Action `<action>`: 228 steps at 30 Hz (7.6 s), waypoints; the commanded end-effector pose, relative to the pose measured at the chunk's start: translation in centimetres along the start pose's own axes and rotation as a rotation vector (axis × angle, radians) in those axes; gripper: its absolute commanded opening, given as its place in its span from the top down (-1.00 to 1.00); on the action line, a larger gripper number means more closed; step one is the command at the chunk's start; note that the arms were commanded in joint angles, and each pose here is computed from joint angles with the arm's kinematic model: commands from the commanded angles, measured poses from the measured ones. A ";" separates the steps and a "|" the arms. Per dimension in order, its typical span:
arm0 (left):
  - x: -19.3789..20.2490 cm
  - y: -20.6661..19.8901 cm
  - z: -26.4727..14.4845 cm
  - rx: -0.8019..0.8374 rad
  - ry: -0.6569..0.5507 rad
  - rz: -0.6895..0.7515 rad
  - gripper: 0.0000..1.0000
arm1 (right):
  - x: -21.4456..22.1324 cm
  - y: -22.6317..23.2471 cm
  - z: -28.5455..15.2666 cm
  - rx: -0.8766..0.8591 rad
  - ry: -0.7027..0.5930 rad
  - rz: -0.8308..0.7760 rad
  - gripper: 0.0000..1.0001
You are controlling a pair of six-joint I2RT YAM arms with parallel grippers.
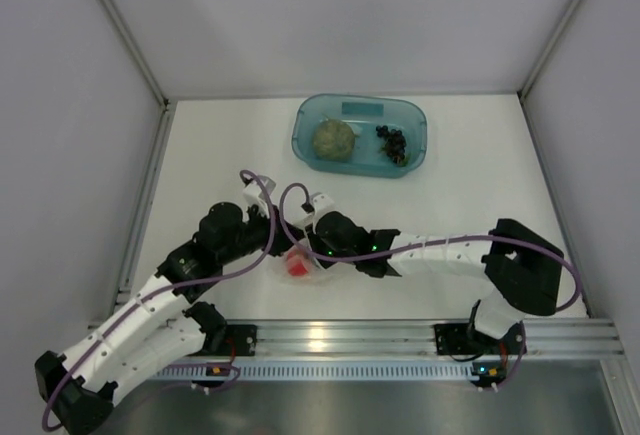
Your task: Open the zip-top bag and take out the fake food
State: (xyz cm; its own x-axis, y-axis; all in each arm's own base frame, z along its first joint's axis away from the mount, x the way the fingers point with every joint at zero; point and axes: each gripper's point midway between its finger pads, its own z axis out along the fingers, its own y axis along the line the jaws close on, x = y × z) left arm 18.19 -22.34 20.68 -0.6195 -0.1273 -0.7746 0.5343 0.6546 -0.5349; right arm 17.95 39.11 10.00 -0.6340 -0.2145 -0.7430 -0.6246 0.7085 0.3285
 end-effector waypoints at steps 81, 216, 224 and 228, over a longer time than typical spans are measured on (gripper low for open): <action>-4.2 -8.8 6.1 0.487 0.068 0.184 1.00 | 0.3 -14.4 -12.2 0.461 -0.028 0.097 0.94; -1.5 3.1 2.6 -0.162 -0.119 0.030 1.00 | -23.2 -17.6 -17.7 0.478 -0.426 0.069 0.58; -3.7 3.6 -1.4 -0.265 -0.206 -0.008 1.00 | -25.8 -26.8 -10.0 0.566 -0.334 0.128 0.48; -4.9 3.4 -3.0 -0.289 -0.251 -0.023 1.00 | -25.4 -29.6 -5.8 0.585 -0.244 0.118 0.42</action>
State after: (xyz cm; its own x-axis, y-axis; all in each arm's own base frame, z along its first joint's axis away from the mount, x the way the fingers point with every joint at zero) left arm 21.19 -18.58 21.59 -0.4865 -0.2533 -0.8361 0.3639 0.8113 -0.4576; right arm 47.20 18.91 21.46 -0.5546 0.0088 -0.8321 -0.1271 0.9873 0.0952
